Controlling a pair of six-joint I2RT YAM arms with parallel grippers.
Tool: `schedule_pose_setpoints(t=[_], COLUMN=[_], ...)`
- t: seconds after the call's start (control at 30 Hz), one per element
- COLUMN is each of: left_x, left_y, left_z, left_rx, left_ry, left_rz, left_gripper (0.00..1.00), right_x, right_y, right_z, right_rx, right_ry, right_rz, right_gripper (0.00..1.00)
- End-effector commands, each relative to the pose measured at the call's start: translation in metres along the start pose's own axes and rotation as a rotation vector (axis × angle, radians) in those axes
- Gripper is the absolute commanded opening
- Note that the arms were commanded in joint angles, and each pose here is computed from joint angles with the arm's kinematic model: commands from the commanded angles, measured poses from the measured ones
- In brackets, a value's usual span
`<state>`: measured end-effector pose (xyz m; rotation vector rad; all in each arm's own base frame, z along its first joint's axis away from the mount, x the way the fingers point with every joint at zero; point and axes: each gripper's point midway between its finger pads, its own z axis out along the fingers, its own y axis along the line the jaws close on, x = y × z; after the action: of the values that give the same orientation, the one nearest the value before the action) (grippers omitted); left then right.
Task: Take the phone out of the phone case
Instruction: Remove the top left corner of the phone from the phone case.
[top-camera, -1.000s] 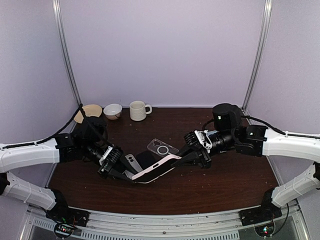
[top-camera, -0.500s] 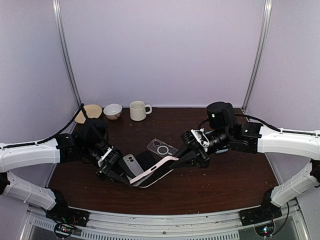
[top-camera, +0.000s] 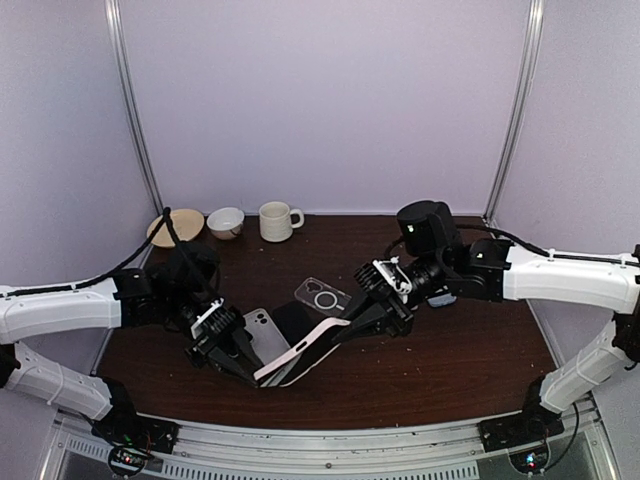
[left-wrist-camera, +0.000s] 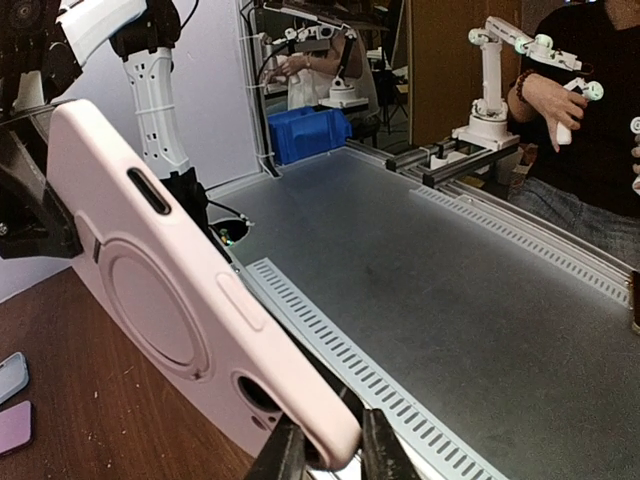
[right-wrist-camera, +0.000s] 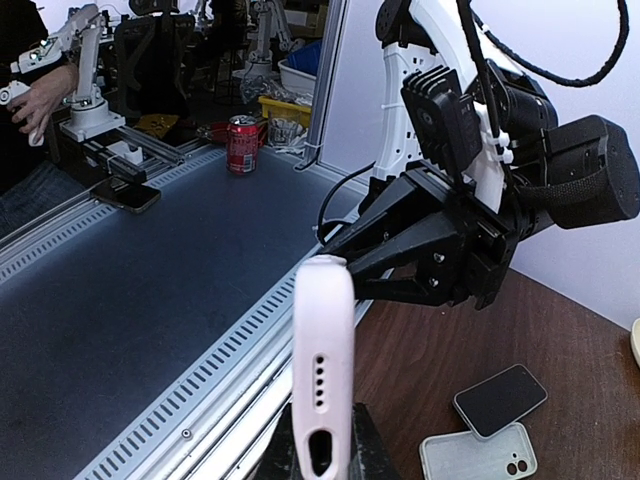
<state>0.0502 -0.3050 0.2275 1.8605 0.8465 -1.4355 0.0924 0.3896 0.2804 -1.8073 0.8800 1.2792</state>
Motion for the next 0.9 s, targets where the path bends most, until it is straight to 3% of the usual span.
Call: schedule_pose_setpoints(t=[0.0, 0.3, 0.4, 0.57, 0.87], left_x=[-0.013, -0.009, -0.002, 0.009, 0.008], left_y=[0.016, 0.018, 0.026, 0.036, 0.036], left_z=[-0.001, 0.0, 0.0, -0.003, -0.004], left_rx=[-0.036, -0.049, -0.093, -0.157, -0.157], left_ry=[-0.008, 0.011, 0.061, 0.128, 0.127], left_rz=[0.122, 0.126, 0.155, 0.188, 0.195], left_gripper=[0.17, 0.16, 0.02, 0.02, 0.02], right_x=[-0.034, -0.035, -0.037, -0.04, -0.04], right_y=[0.012, 0.016, 0.021, 0.029, 0.041], right_z=[0.009, 0.01, 0.009, 0.006, 0.007], right_rx=[-0.099, -0.118, -0.139, -0.171, -0.232], right_ry=[-0.098, -0.103, -0.108, -0.114, -0.122], right_rz=[-0.104, -0.1, -0.087, -0.064, -0.03], right_gripper=[0.0, 0.0, 0.0, 0.0, 0.0])
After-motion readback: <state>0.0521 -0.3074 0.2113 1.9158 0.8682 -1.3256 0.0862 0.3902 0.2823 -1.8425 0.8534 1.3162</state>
